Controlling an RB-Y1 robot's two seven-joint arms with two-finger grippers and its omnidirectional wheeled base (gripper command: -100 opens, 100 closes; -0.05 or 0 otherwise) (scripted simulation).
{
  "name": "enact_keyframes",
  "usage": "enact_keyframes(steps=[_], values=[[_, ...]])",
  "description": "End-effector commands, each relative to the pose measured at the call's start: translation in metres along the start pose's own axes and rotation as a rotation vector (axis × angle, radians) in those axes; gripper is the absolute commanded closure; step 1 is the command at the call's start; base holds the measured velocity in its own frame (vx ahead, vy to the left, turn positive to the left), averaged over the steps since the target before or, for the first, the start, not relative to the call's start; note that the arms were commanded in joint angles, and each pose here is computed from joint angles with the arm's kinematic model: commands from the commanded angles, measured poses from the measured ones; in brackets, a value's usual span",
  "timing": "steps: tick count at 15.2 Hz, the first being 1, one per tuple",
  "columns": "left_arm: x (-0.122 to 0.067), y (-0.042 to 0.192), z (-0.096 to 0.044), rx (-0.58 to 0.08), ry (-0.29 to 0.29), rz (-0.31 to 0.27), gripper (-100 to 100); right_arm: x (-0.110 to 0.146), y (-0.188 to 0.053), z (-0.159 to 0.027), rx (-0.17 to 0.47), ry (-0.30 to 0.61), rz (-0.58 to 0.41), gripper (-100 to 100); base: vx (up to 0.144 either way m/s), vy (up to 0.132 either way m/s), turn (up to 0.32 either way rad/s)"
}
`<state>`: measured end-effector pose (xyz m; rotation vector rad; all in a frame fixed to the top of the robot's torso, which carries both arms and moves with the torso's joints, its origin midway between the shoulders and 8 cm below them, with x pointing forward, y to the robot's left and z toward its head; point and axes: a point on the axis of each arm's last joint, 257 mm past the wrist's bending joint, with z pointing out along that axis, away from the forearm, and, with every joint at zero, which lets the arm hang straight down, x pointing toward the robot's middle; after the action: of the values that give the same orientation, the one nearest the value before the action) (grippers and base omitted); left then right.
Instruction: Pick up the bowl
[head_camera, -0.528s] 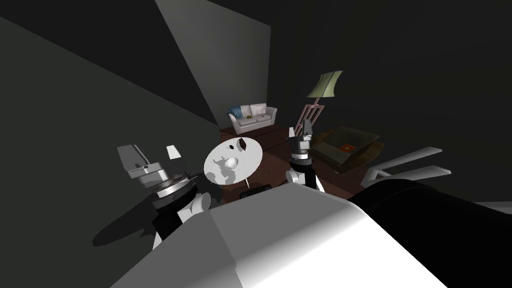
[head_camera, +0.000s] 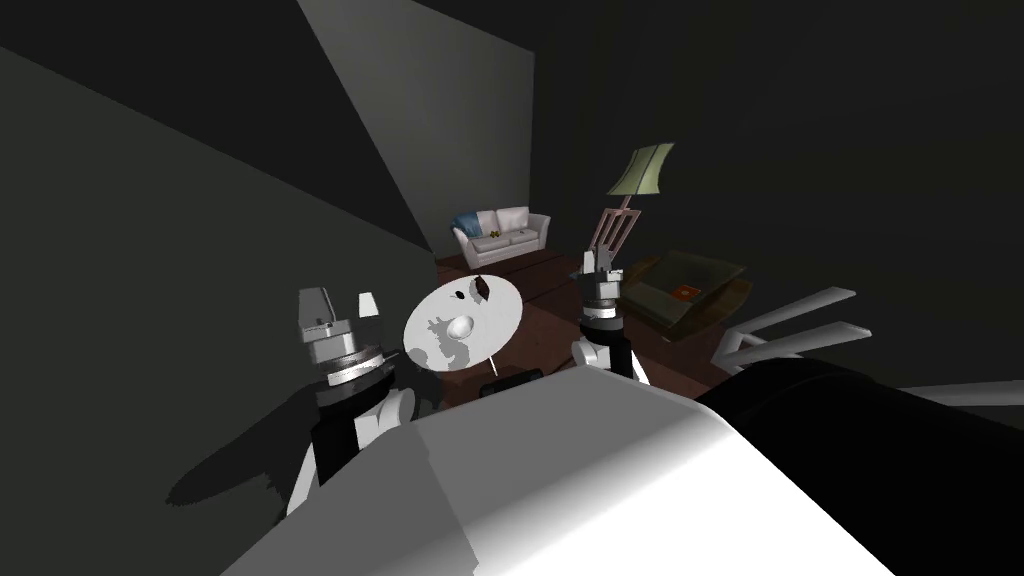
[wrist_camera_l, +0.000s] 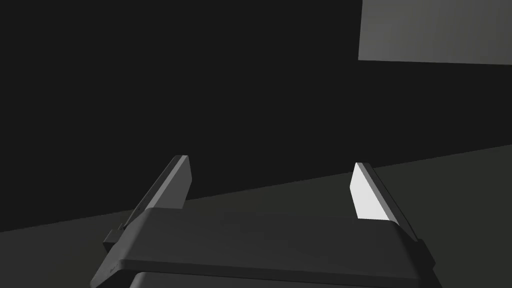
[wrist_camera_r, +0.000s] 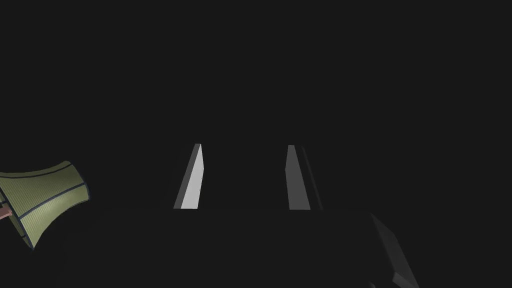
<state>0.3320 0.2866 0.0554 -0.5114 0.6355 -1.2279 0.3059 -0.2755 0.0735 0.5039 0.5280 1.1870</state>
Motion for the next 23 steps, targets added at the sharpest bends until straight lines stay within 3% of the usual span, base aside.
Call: enact_keyframes(steps=[1, 6, 7, 8, 9, 10, 13, 15, 16, 17, 20, 22, 23], values=[[0.001, 0.026, -0.001, -0.064, 0.040, 0.012, -100, 0.000, 0.000, 0.000, 0.000, 0.000, 0.000, 0, -0.020, -0.008, -0.124], [-0.003, 0.061, -0.005, -0.152, 0.071, 0.027, -100, 0.000, 0.000, 0.000, 0.000, 0.000, 0.000, 0, -0.020, -0.004, -0.094], [-0.006, 0.081, -0.008, -0.202, 0.081, 0.034, -100, 0.000, 0.000, 0.000, 0.000, 0.000, 0.000, 0, -0.020, -0.008, -0.138], [-0.006, 0.081, -0.008, -0.202, 0.081, 0.034, -100, 0.000, 0.000, 0.000, 0.000, 0.000, 0.000, 0, -0.021, -0.005, -0.100], [-0.011, 0.101, -0.012, -0.255, 0.086, 0.041, -100, 0.000, 0.000, 0.000, 0.000, 0.000, 0.000, 0, -0.022, -0.007, -0.121], [-0.011, 0.101, -0.012, -0.255, 0.086, 0.041, -100, 0.000, 0.000, 0.000, 0.000, 0.000, 0.000, 0, -0.021, -0.005, -0.109], [-0.026, 0.140, -0.021, -0.356, 0.084, 0.054, -100, 0.000, 0.000, 0.000, 0.000, 0.000, 0.000, 0, -0.021, -0.005, -0.131], [-0.026, 0.144, -0.023, -0.371, 0.083, 0.055, -100, 0.000, 0.000, 0.000, 0.000, 0.000, 0.000, 0, -0.018, -0.005, -0.067], [-0.035, 0.165, -0.030, -0.429, 0.076, 0.060, -100, 0.000, 0.000, 0.000, 0.000, 0.000, 0.000, 0, -0.013, -0.008, -0.114], [-0.035, 0.167, -0.030, -0.433, 0.075, 0.061, -100, 0.000, 0.000, 0.000, 0.000, 0.000, 0.000, 0, -0.015, -0.008, -0.132], [-0.056, 0.203, -0.042, -0.538, 0.050, 0.067, -100, 0.000, 0.000, 0.000, 0.000, 0.000, 0.000, 0, -0.020, -0.009, -0.143], [-0.058, 0.211, -0.048, -0.562, 0.047, 0.068, -100, 0.000, 0.000, 0.000, 0.000, 0.000, 0.000, 0, -0.018, -0.008, -0.084], [-0.069, 0.229, -0.056, -0.620, 0.028, 0.069, -100, 0.000, 0.000, 0.000, 0.000, 0.000, 0.000, 0, -0.016, -0.009, -0.127]])
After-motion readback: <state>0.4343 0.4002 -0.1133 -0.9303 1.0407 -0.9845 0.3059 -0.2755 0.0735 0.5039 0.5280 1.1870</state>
